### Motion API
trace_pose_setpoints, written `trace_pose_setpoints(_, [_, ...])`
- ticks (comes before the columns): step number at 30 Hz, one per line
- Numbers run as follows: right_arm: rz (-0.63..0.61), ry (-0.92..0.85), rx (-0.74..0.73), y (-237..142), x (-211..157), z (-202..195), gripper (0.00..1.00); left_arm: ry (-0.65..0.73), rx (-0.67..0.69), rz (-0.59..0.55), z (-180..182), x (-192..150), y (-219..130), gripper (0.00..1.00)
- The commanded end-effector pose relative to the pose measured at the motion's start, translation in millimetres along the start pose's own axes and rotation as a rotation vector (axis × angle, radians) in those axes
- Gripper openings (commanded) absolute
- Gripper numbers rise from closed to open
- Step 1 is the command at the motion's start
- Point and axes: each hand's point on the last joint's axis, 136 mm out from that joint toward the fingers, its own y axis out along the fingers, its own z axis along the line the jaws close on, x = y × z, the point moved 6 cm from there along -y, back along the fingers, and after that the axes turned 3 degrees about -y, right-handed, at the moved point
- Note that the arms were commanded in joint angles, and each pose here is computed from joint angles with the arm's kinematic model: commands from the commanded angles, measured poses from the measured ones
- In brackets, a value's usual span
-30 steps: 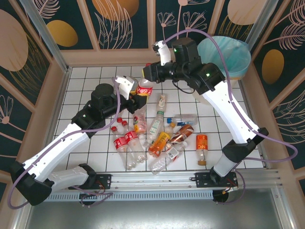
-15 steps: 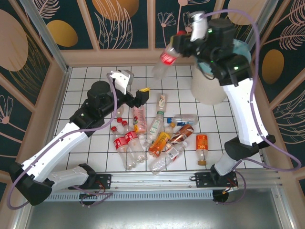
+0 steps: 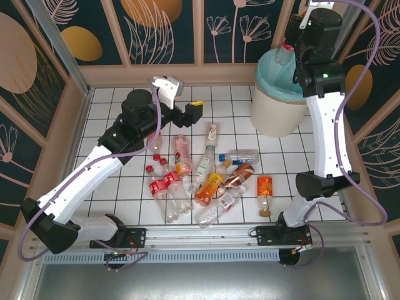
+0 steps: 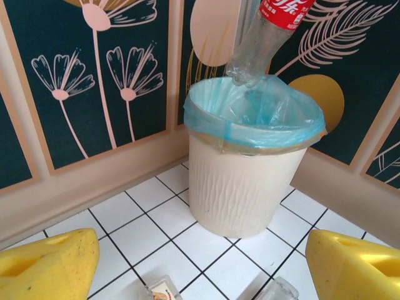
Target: Put the plastic bottles in the bin
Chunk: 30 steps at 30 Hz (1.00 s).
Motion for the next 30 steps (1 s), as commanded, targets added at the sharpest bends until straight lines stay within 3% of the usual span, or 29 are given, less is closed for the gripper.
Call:
trace_pose_setpoints(1, [-0.008, -0.031, -0.076, 18.9, -11.2, -0.9, 0.00, -0.014, -0.013, 0.011, -0.6, -4.2, 1.7, 0.85])
trace_pose_setpoints(12, [0.238, -0.064, -0.023, 59.9, -104.8, 20.3, 0.03, -0.047, 0.045, 0.049, 10.1, -27.9, 8.7, 0.87])
trace_pose_setpoints(19, [0.349, -0.045, 0.035, 71.0, -141.1, 21.9, 0.11, -0.068, 0.104, 0.103, 18.4, -38.7, 18.2, 0.87])
trace_pose_setpoints(21, [0.358, -0.036, 0.040, 71.0, -143.9, 20.3, 0.16, -0.079, 0.124, 0.112, 20.7, -39.0, 19.9, 0.87])
trace_pose_setpoints(25, [0.368, -0.025, 0.056, 69.4, -145.6, 18.7, 0.38, -0.097, 0.155, 0.124, 23.9, -40.4, 19.9, 0.88])
trace_pose_setpoints(30, [0.364, -0.011, 0.078, 66.5, -140.0, 18.5, 0.50, -0.110, 0.186, 0.126, 27.1, -41.5, 17.9, 0.89])
